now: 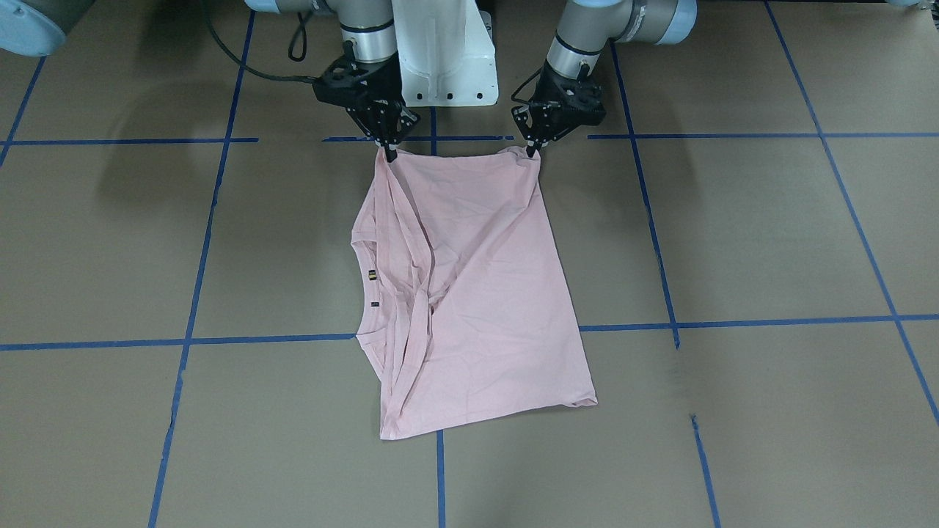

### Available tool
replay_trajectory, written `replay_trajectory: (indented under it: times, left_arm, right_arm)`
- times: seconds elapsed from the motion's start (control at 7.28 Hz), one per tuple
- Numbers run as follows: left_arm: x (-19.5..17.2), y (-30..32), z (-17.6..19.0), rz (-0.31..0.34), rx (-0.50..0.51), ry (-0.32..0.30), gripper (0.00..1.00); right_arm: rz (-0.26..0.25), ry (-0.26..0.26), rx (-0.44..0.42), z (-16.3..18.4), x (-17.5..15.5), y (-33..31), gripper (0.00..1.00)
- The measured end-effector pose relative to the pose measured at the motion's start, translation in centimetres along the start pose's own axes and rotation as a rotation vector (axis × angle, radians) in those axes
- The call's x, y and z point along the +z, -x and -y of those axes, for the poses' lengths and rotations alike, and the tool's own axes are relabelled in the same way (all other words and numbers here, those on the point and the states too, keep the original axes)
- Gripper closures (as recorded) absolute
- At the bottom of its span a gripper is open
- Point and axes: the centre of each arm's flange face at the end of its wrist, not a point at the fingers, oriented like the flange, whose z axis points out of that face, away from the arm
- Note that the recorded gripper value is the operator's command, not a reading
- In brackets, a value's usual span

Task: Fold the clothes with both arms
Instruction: 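Grasp the near edge with both grippers and fold it away from the robot, then release the shirt and raise both grippers away from the folded bundle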

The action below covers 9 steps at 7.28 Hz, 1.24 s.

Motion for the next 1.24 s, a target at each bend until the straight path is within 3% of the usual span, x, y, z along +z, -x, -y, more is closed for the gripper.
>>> replay_trajectory:
  times: [0.41, 0.55, 0.82, 1.24]
  left_arm:
    - [-11.8, -5.6, 0.2, -0.051, 0.013, 0.092, 1.00]
    - [-14.9, -7.1, 0.1, -0.054, 0.015, 0.112, 1.00]
    - [-14.4, -8.1, 1.2, -0.004, 0.033, 0.102, 1.00]
    - [-7.2, -8.5, 7.6, 0.063, 0.088, 0.016, 1.00]
  right_arm:
    - [-0.003, 0.035, -0.017, 1.4, -10.7, -2.2, 1.00]
    - [-0.006, 0.051, -0.022, 1.5, -12.7, -3.0, 1.00]
    - [-0.048, 0.042, -0.041, 0.9, -11.4, -2.8, 1.00]
    - [-0.070, -0.046, -0.054, 3.8, -4.1, 1.4, 1.00]
